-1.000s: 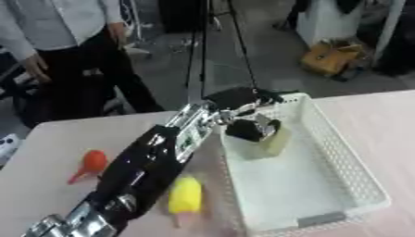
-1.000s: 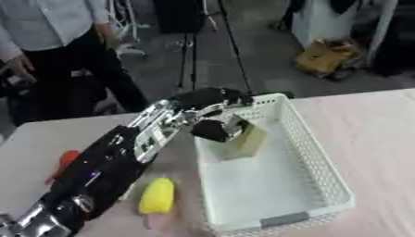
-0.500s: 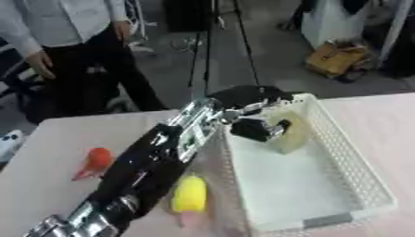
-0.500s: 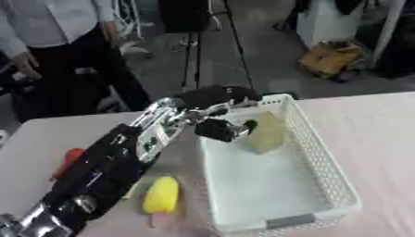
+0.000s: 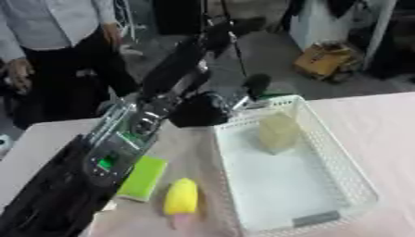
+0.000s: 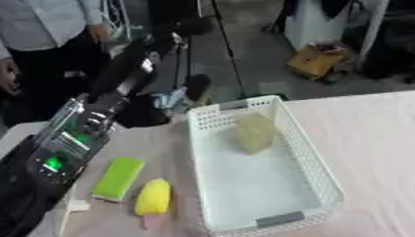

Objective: Pick up objects on the table and place them in the box.

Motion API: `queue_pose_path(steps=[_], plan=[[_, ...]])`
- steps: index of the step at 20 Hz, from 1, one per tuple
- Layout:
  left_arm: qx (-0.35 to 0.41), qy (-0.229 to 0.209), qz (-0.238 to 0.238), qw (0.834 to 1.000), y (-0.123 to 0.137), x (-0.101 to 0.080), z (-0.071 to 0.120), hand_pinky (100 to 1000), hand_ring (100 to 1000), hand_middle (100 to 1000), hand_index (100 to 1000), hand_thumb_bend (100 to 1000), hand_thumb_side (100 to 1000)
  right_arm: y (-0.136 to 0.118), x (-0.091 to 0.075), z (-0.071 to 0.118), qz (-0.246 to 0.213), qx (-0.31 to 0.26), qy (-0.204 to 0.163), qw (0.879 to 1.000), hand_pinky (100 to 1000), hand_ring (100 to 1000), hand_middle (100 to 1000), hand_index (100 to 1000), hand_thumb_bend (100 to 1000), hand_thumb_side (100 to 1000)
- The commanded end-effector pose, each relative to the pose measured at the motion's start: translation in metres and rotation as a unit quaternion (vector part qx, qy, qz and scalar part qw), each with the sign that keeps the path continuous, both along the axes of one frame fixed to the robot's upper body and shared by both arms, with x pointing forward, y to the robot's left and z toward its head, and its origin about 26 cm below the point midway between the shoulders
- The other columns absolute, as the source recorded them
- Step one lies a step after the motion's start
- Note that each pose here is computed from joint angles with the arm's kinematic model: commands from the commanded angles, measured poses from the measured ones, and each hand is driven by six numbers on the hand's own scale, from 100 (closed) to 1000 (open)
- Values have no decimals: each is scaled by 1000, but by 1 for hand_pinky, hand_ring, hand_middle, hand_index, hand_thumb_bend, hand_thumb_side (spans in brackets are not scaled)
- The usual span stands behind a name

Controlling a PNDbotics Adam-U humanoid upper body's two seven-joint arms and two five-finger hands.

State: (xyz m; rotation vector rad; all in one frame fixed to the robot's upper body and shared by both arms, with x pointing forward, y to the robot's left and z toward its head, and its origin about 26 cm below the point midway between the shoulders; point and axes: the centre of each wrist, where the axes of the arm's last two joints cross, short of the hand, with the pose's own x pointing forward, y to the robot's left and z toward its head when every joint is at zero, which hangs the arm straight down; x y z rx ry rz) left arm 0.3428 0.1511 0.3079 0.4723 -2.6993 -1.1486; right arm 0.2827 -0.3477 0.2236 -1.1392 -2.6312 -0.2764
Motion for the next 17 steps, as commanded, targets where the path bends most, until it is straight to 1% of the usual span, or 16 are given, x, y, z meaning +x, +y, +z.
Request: queue_pose_path(steps=[1,2,3,5,6,7,9,10,11,12,13,15,16,17], plan=[[-33,-19,-46,998,9,-24,16,944,902,881,1000,374,953,-2,-3,12,-5,-18,-18,1000,823,825,674,595,100,1000],[-37,-16,-55,998,11,-27,17,944,902,881,1000,374,953,-2,-3,12,-5,-18,-18,1000,823,825,674,595,100,1000],[-48,-2,-77,996,11,-32,12,958,892,866,1000,363,961,-2,-3,12,-5,-17,-20,1000,823,825,674,595,100,1000],[-68,27,-119,990,14,-41,6,958,892,866,1000,366,959,-3,-3,12,-6,-15,-22,1000,823,825,674,595,100,1000],[-71,35,-130,988,16,-42,6,958,892,866,1000,366,959,-3,-3,12,-7,-15,-22,1000,823,825,674,595,100,1000],[-85,47,-146,984,17,-42,2,968,887,852,995,405,928,-2,-3,12,-7,-14,-23,1000,823,825,674,595,100,1000],[-115,73,-184,973,18,-41,-8,977,884,847,990,411,925,-2,-3,12,-6,-12,-24,1000,823,825,674,595,100,1000],[-128,88,-203,967,19,-40,-13,977,884,847,990,411,925,-2,-3,12,-6,-11,-25,1000,823,825,674,595,100,1000],[-141,103,-220,960,19,-40,-17,973,871,828,998,443,902,-2,-3,12,-6,-9,-25,1000,822,824,673,594,100,1000],[-158,121,-241,950,20,-39,-21,973,871,828,998,443,902,-2,-3,12,-7,-8,-26,1000,822,824,673,594,100,1000],[-175,138,-260,940,21,-39,-25,955,860,811,987,480,877,-2,-3,12,-7,-7,-26,1000,822,824,672,594,100,1000],[-215,173,-299,914,24,-38,-31,946,855,804,978,491,875,-3,-3,12,-9,-5,-28,1000,822,824,672,593,100,1000],[-226,184,-312,904,27,-37,-32,946,855,804,978,491,875,-3,-3,12,-10,-4,-29,1000,822,824,672,593,100,1000],[-231,193,-319,899,30,-37,-33,917,836,779,956,474,895,-3,-4,12,-11,-4,-29,1000,821,823,670,593,100,1000]])
